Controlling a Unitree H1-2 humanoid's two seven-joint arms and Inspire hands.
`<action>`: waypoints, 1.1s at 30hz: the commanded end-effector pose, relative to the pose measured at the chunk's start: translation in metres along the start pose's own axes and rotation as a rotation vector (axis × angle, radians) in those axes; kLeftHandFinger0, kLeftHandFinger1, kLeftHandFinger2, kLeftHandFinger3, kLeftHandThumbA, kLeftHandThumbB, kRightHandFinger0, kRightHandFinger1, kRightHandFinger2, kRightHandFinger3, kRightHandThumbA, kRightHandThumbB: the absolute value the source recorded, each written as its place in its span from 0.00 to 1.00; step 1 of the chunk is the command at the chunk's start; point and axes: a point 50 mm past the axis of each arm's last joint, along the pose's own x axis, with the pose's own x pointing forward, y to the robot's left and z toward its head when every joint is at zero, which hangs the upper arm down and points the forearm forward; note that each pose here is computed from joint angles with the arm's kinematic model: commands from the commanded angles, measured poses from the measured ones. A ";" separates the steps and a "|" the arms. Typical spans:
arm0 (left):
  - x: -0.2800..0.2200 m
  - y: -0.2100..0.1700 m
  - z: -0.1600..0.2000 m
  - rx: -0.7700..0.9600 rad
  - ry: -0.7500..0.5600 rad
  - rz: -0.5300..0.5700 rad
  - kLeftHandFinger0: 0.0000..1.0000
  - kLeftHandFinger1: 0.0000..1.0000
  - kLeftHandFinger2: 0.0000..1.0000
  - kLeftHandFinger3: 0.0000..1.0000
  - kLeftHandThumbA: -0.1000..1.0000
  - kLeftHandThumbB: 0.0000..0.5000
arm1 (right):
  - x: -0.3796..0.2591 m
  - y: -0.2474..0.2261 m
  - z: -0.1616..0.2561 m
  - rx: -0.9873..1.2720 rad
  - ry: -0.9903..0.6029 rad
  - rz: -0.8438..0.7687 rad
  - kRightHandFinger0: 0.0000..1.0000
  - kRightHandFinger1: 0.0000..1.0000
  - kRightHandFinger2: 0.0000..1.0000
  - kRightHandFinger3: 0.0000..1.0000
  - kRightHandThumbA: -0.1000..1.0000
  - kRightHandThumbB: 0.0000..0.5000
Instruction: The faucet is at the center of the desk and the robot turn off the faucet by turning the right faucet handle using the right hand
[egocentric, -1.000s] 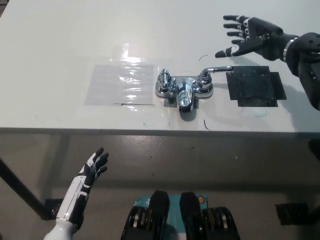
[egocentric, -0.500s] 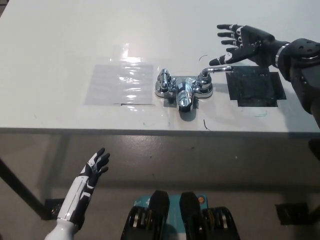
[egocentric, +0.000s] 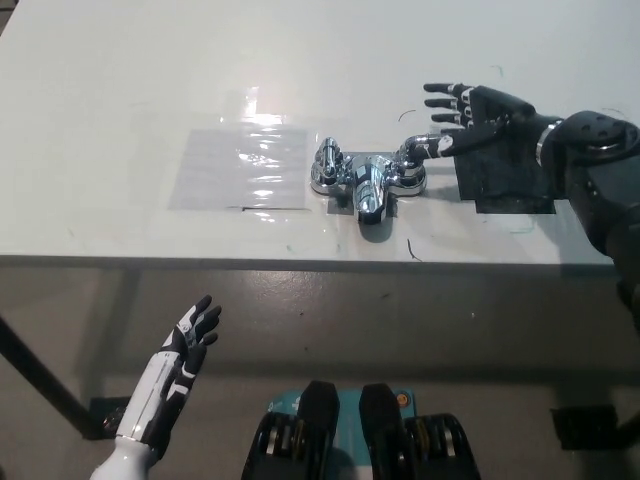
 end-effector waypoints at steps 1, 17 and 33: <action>0.005 0.001 0.010 0.022 -0.062 -0.026 1.00 1.00 1.00 1.00 0.95 0.63 | 0.000 -0.004 0.027 -0.025 -0.069 -0.015 1.00 1.00 1.00 1.00 1.00 0.90; 0.010 0.001 0.011 0.050 -0.070 -0.025 1.00 1.00 1.00 1.00 0.94 0.56 | -0.003 -0.008 0.024 -0.005 -0.078 -0.008 1.00 1.00 1.00 1.00 1.00 0.91; 0.013 0.004 0.013 0.070 -0.062 -0.023 1.00 1.00 1.00 1.00 0.92 0.58 | 0.005 0.012 0.039 0.005 -0.120 0.102 1.00 1.00 1.00 1.00 1.00 0.98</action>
